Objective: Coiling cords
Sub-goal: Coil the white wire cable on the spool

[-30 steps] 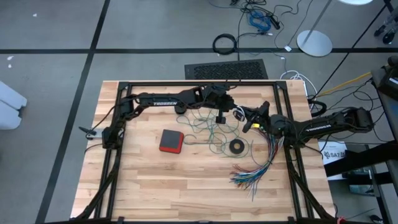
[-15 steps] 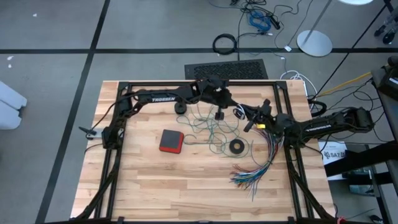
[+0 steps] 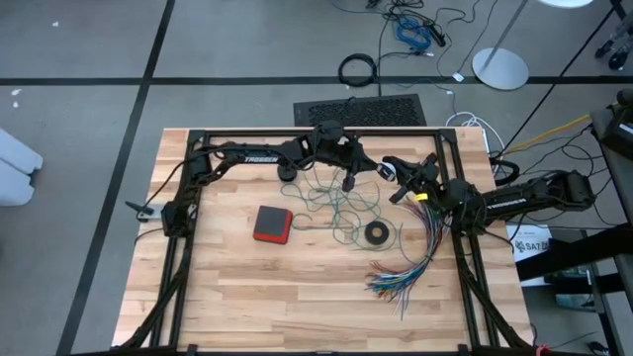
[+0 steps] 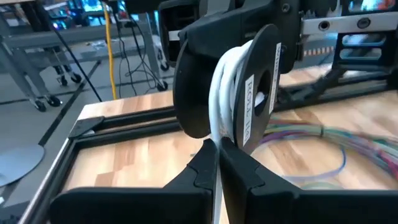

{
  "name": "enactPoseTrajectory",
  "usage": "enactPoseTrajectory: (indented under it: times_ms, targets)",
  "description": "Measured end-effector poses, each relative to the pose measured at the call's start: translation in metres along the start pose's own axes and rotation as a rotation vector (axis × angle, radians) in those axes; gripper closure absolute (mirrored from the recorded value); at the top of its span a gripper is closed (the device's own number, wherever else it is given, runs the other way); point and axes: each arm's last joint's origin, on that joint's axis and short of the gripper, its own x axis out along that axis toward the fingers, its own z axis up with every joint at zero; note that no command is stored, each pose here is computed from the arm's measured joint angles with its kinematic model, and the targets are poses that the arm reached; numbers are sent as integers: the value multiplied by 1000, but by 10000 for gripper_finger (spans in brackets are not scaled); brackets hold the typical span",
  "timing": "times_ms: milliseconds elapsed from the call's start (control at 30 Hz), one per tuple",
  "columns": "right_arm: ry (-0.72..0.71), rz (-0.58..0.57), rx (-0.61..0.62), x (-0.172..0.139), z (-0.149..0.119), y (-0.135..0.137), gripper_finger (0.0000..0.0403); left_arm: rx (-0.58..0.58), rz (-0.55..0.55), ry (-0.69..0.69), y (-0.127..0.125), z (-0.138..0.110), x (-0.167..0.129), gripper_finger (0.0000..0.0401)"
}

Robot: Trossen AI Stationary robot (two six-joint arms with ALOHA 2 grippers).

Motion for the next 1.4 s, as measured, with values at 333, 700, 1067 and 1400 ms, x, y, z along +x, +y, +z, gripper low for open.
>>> enactPoseTrajectory:
  times_ms: [333, 700, 1067, 1400]
  targets:
    - [-88, -25, -8, 0, 11, -2, 403, 9, 42, -14, 0, 1, 1, 383]
    - [-218, -44, 66, -2, 28, -5, 402, -8, 41, 19, -1, -7, 3, 383]
    - [-145, -77, 18, 3, 24, -3, 402, -7, 117, 86, -4, -16, 9, 383]
    - [145, -366, -192, 1, -10, -11, 345, -7, 285, 199, 21, -56, 9, 330]
